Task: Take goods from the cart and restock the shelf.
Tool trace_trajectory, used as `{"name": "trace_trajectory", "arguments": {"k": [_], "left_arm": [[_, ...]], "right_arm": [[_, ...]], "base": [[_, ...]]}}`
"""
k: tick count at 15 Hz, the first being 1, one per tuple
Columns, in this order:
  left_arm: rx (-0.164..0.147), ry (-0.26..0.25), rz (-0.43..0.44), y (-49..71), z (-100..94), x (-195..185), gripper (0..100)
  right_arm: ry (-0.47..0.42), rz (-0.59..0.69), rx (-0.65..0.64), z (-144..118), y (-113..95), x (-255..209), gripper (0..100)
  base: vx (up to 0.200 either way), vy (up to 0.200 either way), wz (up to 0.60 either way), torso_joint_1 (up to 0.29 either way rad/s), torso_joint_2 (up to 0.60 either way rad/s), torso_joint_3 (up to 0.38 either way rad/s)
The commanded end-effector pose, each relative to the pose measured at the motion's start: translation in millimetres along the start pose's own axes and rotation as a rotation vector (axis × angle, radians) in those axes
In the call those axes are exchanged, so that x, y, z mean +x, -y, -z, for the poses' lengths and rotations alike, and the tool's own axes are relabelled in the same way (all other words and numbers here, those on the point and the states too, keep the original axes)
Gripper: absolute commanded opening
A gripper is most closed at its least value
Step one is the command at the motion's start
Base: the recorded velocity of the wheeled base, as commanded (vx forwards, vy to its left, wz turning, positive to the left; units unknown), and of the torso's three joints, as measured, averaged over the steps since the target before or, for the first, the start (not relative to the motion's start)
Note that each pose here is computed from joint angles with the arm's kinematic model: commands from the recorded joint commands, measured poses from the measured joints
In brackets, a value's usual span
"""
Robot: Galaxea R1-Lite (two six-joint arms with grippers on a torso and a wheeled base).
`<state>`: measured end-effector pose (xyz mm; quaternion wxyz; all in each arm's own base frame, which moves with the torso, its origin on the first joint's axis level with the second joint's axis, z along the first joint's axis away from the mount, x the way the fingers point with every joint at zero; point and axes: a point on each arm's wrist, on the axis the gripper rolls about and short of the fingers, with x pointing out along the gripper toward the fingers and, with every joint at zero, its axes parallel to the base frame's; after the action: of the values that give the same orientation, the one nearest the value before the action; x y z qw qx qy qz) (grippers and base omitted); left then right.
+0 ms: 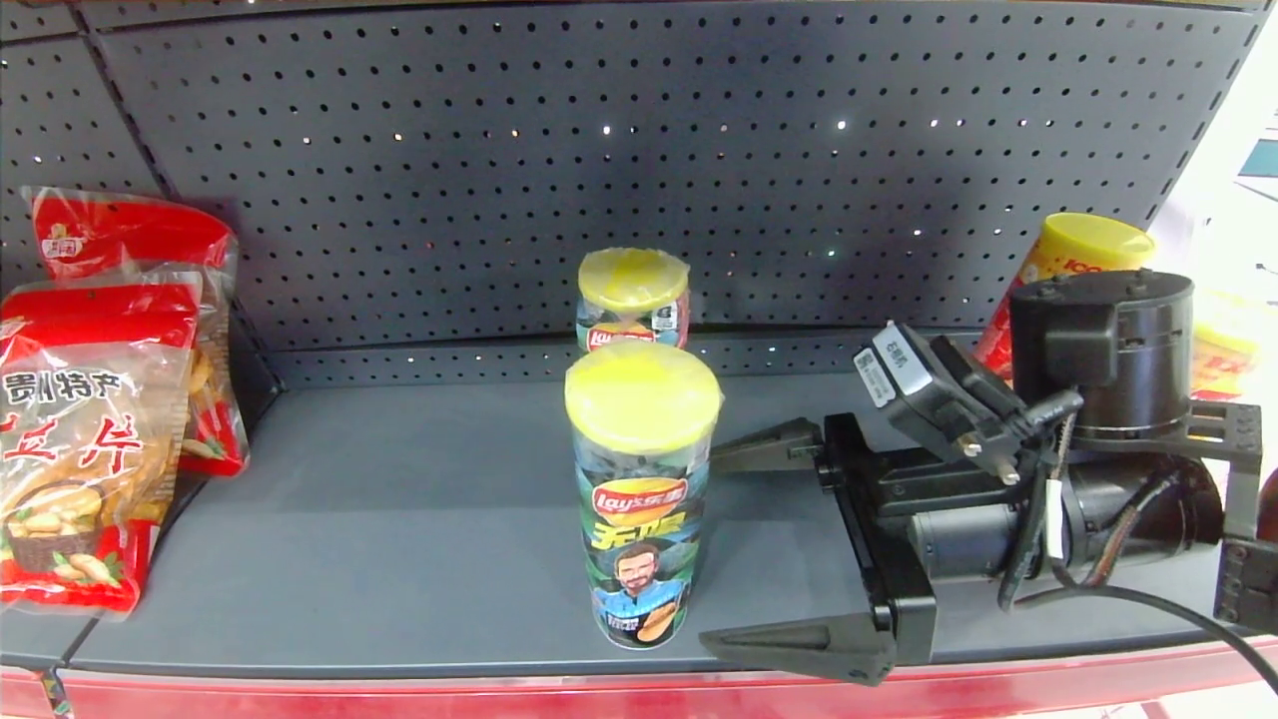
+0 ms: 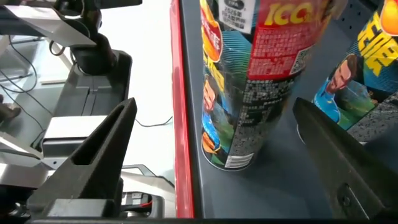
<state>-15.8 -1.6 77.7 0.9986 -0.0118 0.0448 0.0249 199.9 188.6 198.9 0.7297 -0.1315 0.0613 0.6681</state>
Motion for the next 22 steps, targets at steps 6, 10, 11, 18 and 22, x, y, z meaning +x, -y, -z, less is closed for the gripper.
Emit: {"name": "trace_trajectory", "arguments": {"k": [6, 10, 11, 18, 22], "left_arm": [[0.0, -0.002, 0.0, 0.0, 0.0, 0, 100], [0.0, -0.002, 0.0, 0.0, 0.0, 0, 100], [0.0, -0.002, 0.0, 0.0, 0.0, 0, 100], [0.0, -0.002, 0.0, 0.0, 0.0, 0, 100], [0.0, -0.002, 0.0, 0.0, 0.0, 0, 100]], "right_arm": [[-0.007, -0.005, 0.007, 2, -2, 0, 100], [-0.01, -0.006, 0.01, 4, -4, -1, 100], [-0.01, -0.006, 0.01, 4, -4, -1, 100], [-0.007, -0.006, 0.008, 3, -11, -8, 100], [-0.021, -0.008, 0.015, 6, -11, -4, 100]], "base": [[0.0, 0.0, 0.0, 0.0, 0.0, 0.0], [0.0, 0.0, 0.0, 0.0, 0.0, 0.0], [0.0, 0.0, 0.0, 0.0, 0.0, 0.0], [0.0, 0.0, 0.0, 0.0, 0.0, 0.0], [0.0, 0.0, 0.0, 0.0, 0.0, 0.0]]}}
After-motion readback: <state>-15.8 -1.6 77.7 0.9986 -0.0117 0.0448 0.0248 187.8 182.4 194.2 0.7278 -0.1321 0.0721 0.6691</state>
